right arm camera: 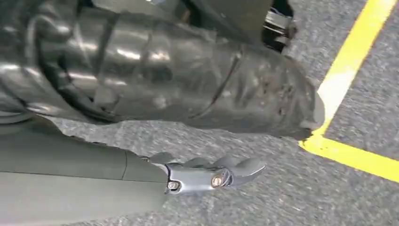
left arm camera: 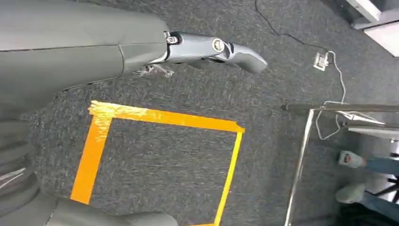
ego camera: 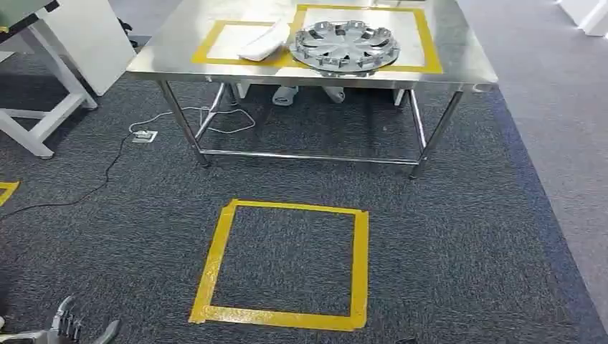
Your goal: Take the parts from the cabinet and place them on the table.
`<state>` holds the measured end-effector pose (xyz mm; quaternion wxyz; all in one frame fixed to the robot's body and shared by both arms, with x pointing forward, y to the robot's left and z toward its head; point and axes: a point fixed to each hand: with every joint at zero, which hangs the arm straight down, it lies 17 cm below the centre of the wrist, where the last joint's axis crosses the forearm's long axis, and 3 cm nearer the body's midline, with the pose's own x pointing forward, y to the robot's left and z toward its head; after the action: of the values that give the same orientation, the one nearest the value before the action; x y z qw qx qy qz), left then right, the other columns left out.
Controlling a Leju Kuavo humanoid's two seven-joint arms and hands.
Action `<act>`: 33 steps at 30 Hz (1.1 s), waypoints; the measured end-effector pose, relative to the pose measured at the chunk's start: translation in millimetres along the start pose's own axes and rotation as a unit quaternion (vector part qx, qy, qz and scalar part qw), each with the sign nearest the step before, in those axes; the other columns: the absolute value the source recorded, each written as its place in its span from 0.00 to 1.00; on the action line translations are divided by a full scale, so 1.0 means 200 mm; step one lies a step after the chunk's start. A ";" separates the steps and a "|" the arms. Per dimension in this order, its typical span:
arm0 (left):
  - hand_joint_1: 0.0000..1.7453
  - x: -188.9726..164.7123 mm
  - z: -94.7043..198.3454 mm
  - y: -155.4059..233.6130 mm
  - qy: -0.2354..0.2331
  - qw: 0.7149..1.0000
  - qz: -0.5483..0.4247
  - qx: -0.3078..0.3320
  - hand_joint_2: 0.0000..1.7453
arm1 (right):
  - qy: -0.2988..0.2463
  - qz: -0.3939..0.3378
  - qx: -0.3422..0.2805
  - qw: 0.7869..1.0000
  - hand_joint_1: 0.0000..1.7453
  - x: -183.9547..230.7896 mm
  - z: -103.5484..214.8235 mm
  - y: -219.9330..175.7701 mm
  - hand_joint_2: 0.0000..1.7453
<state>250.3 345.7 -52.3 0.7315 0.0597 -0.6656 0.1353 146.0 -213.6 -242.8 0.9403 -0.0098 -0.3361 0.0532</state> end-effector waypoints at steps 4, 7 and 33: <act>0.00 0.01 -0.01 -0.01 -0.003 1.000 0.003 -0.002 1.00 | 0.002 0.000 0.000 1.000 0.00 0.00 0.00 0.00 0.00; 0.00 0.01 -0.01 -0.02 -0.005 1.000 0.003 -0.002 1.00 | 0.002 -0.001 0.000 1.000 0.00 0.00 0.00 0.00 0.00; 0.00 0.04 -0.03 -0.03 -0.015 1.000 0.006 -0.004 1.00 | 0.001 0.001 -0.001 1.000 0.00 0.00 0.00 0.00 0.00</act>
<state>257.9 342.4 -44.8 0.7209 0.0548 -0.6774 0.1357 147.1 -214.2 -243.0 0.9405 -0.0115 -0.3354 0.0535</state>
